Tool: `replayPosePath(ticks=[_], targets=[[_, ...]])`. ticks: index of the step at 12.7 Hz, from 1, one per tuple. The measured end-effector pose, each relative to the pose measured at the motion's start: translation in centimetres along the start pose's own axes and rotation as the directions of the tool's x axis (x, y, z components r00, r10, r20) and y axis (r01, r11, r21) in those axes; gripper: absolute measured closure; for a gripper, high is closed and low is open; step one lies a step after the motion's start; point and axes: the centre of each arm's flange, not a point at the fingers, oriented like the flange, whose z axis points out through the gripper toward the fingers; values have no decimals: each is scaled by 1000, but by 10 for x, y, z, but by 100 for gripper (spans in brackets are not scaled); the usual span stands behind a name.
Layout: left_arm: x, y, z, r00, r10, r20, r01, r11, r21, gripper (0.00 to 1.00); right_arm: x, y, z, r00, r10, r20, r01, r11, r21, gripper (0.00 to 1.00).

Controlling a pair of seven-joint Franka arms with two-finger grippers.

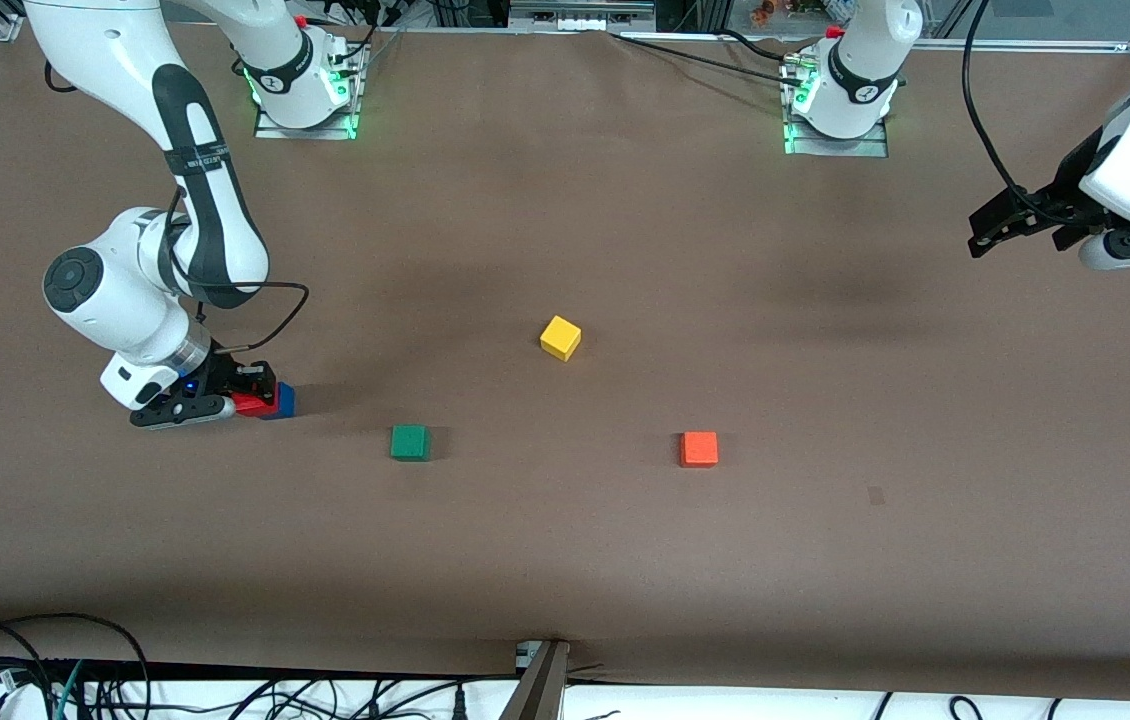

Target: Pass red block to right arm, stack on blue

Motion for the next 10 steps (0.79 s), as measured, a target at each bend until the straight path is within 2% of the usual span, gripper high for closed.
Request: replayPosePath(ticks=[3,10], targets=[[-6,18,-5,999,43,-5,-43,998,41,0,0,0,0,1000,11,0,-11,1000,0,45],[-8,21,-10,999,48,-7,-48,998,42,0,0,0,0,1000,13,0,-13,1000,0,45]])
